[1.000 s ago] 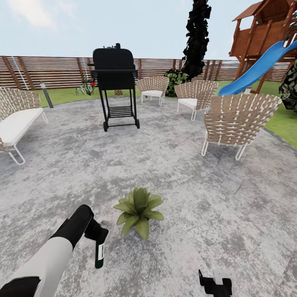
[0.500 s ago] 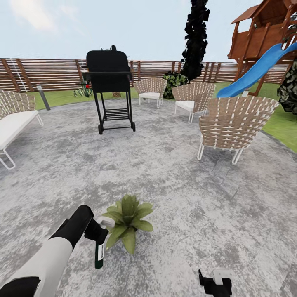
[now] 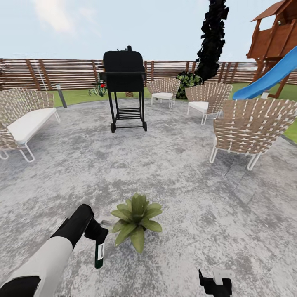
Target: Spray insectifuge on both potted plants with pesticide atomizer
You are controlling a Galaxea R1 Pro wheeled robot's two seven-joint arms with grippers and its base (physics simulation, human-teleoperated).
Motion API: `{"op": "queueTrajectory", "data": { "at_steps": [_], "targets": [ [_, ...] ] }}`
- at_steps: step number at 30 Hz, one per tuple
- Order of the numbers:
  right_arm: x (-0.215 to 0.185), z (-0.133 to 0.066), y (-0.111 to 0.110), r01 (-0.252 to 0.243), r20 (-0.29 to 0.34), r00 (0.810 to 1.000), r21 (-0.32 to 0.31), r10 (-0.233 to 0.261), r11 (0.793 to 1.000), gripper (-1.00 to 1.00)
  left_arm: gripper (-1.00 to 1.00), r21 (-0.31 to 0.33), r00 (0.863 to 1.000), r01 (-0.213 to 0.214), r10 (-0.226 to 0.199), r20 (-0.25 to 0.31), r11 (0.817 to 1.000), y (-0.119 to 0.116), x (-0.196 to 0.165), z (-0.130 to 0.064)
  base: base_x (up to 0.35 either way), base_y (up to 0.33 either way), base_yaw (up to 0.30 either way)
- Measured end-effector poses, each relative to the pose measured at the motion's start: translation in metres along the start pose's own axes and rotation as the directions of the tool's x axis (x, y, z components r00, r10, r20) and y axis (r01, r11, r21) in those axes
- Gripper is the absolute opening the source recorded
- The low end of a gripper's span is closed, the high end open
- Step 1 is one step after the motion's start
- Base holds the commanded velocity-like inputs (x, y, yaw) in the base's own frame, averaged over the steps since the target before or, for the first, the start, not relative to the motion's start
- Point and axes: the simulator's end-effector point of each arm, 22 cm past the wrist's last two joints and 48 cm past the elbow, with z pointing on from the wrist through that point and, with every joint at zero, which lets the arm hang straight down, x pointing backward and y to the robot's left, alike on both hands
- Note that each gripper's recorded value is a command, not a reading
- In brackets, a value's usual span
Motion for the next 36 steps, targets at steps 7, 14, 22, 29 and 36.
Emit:
{"op": "queueTrajectory", "data": {
  "at_steps": [7, 14, 22, 29, 36],
  "targets": [
    [0.0, 0.0, 0.0, 0.0, 0.0, 1.0, 0.0, 0.0, 1.0, 1.0, -1.0, 0.075, 0.988, -0.153, 0.154, -0.015, 0.985, -0.035, -0.033, -0.031, 0.0, 0.0, 0.108],
    [-0.001, 0.0, 0.0, 0.0, 0.001, 1.0, -0.001, 0.0, 1.0, 1.0, -1.0, 0.048, 0.974, -0.216, 0.219, -0.058, 0.975, -0.037, -0.03, -0.032, 0.137, -0.124, 0.001],
    [0.0, 0.0, 0.0, 0.0, 0.0, 1.0, -0.001, 0.0, 1.0, 1.0, -1.0, 0.022, 0.968, -0.237, 0.238, -0.079, 0.971, -0.035, -0.028, -0.03, -0.037, -0.207, 0.0],
    [0.0, 0.0, 0.0, 0.0, 0.0, 1.0, -0.001, 0.0, 1.0, 1.0, -1.0, -0.011, 0.955, -0.285, 0.283, -0.093, 0.958, -0.032, -0.036, -0.039, -0.042, -0.028, 0.0],
    [0.0, 0.0, 0.0, 0.0, 0.0, 1.0, -0.001, 0.0, 1.0, 1.0, -1.0, 0.036, 0.908, -0.394, 0.395, -0.14, 0.918, -0.057, -0.045, -0.057, -0.001, 0.0, -0.002]
  ]
}}
